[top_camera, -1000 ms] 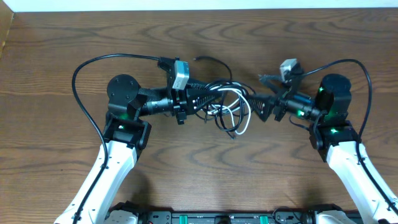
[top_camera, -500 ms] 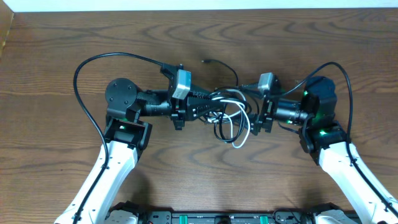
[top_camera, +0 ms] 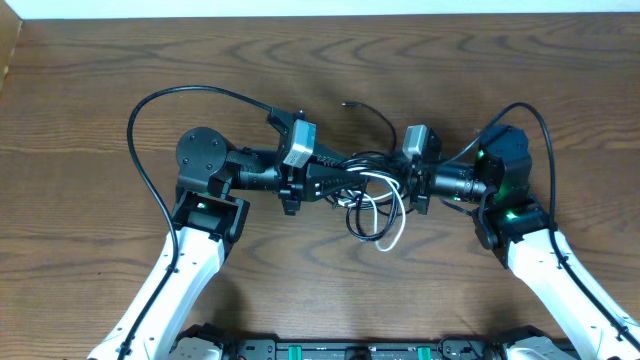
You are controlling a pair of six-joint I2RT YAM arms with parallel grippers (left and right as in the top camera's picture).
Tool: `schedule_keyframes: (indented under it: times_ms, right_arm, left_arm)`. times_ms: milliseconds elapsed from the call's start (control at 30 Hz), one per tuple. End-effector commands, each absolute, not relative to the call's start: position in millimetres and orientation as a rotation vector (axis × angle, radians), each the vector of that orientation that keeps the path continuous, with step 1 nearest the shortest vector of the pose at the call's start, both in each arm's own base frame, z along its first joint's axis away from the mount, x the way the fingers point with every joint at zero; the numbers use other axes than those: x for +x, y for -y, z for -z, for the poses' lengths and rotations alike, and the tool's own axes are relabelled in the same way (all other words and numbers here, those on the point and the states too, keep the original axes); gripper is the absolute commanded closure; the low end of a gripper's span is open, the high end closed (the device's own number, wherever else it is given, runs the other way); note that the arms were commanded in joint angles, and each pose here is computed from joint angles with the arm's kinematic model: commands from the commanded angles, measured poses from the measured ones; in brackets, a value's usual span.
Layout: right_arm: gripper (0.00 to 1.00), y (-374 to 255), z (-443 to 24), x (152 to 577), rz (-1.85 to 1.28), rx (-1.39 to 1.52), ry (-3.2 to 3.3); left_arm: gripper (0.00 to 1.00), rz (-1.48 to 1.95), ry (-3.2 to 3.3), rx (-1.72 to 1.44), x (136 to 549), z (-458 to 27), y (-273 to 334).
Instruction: Untangle cables
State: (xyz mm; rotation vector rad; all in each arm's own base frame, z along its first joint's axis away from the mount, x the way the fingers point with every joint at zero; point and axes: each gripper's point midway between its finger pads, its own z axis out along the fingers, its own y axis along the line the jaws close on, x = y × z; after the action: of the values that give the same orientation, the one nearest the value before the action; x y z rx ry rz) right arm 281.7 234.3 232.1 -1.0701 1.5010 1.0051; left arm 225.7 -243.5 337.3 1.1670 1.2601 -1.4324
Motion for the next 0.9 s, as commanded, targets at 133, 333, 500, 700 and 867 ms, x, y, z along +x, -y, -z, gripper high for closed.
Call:
schedule_keyframes:
  times_ms: [133,333,500,700,867]
  right_arm:
    - [0.99,-233,-232,290,-0.961,-1.042,-1.521]
    - [0.99,-202,-219,342,-0.814,-0.598,-1.803]
    - [0.99,-165,-206,373,-0.682,-0.209,-1.931]
    - [0.99,-81,-153,377,-0.427,0.587,-2.075]
    - [0.99,-45,-129,364,-0.358,0.873,-2.091]
  left_arm:
    - [0.92,1.402,-1.223,1.179,224,-346,243]
    - [0.92,1.402,-1.222,1.180,224,-346,243]
    - [0.92,1.402,-1.223,1.180,224,-346,243]
    - [0.92,1.402,-1.223,1.179,224,-346,243]
    - [0.92,1.402,-1.223,1.179,224,-346,243]
